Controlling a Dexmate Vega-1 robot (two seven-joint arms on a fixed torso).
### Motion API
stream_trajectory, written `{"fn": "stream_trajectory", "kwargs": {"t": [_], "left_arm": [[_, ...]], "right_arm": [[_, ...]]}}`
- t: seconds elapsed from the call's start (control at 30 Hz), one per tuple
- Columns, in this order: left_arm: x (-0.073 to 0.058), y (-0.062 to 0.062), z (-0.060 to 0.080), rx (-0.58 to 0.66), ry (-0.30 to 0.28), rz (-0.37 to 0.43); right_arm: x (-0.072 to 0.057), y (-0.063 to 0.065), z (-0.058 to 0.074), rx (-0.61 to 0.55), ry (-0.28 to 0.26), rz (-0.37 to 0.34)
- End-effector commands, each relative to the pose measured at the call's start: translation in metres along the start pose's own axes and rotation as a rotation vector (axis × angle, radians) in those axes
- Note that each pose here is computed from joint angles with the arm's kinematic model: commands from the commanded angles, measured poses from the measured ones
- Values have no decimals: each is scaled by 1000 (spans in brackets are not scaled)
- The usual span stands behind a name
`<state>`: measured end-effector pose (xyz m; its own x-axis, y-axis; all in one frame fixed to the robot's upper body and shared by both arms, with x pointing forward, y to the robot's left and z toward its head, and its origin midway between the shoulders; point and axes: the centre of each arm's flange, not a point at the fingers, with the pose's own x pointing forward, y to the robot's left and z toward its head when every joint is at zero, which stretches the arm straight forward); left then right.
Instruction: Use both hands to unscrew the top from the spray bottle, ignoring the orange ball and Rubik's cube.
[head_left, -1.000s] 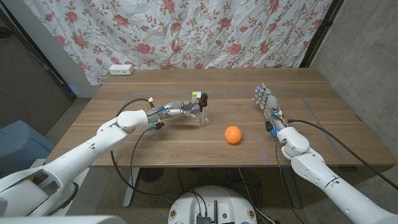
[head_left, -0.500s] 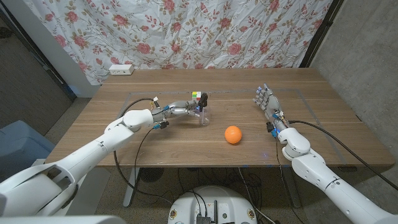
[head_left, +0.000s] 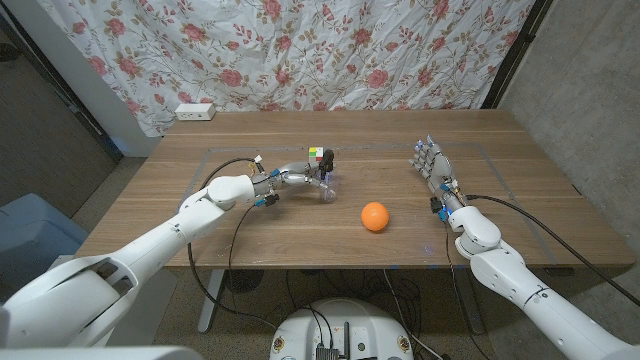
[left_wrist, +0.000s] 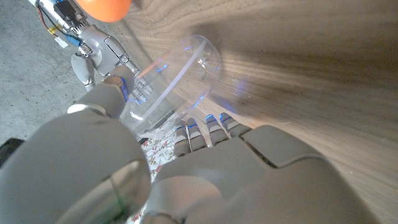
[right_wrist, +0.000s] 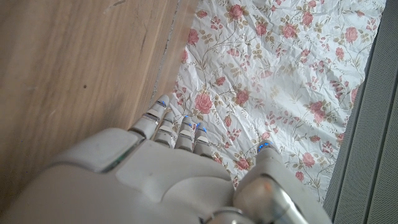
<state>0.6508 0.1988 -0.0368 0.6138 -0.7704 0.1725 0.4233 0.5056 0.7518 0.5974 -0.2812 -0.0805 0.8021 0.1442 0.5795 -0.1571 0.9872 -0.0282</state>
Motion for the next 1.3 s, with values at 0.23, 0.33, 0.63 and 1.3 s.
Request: {"fn": "stream_trajectory", "kwargs": {"t": [0.23, 0.33, 0.63, 1.3], "left_arm": [[16, -5, 0, -21, -18, -1], [17, -7, 0, -26, -21, 2], [18, -12, -2, -54, -35, 45], [8, -6, 10, -83, -66, 176]], "right_arm": [[-2, -6, -2, 9, 0, -12], [-4, -8, -2, 9, 2, -15], [-8, -10, -3, 11, 5, -26], [-7, -11, 2, 5, -14, -14]]}}
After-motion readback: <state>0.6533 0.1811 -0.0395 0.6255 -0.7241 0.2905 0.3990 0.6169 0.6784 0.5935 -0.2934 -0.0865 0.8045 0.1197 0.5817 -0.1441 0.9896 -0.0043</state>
